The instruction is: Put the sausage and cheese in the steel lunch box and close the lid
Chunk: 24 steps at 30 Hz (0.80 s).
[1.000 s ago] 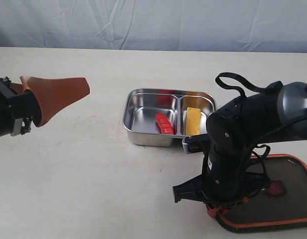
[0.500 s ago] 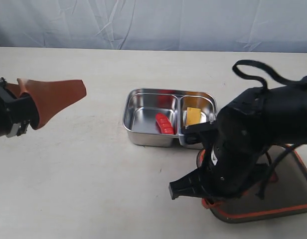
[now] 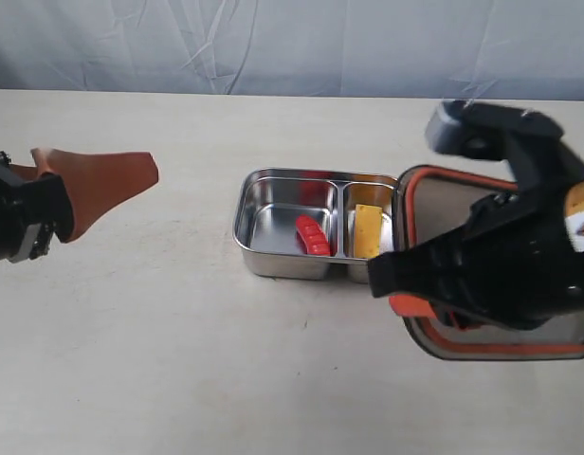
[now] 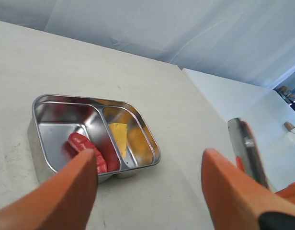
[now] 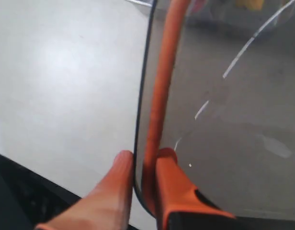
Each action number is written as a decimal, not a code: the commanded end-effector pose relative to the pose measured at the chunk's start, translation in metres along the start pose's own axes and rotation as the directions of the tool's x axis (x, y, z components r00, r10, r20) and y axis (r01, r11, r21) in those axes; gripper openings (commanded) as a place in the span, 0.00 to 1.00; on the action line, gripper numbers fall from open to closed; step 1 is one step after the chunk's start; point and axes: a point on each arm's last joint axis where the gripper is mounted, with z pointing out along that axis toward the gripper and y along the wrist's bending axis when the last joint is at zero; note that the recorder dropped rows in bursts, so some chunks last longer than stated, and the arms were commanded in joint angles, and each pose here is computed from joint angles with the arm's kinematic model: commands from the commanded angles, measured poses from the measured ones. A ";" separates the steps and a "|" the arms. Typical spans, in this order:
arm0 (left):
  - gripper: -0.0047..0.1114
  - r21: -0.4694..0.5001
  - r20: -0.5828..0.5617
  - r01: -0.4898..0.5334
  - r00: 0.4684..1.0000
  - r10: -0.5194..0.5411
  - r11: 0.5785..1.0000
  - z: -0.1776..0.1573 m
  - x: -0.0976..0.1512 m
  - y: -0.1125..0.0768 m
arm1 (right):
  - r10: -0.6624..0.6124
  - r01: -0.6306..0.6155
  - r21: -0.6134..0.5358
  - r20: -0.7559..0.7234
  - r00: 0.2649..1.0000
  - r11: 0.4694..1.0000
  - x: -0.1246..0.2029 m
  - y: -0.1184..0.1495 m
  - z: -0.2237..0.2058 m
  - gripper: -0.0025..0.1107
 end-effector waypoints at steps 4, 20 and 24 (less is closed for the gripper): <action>0.56 -0.002 0.009 0.055 0.998 -0.055 0.998 -0.001 -0.002 -0.001 | -0.054 0.145 -0.240 0.349 0.935 0.960 -0.004 0.018 -0.081 0.01; 0.55 0.277 -0.111 0.319 0.947 -0.300 0.906 -0.001 0.001 -0.025 | -0.060 0.371 -0.486 0.541 0.839 0.791 0.044 0.021 -0.160 0.01; 0.54 0.373 -0.199 0.402 0.915 -0.351 0.836 0.006 0.003 -0.028 | -0.065 0.457 -0.544 0.591 0.804 0.704 0.057 0.024 -0.176 0.01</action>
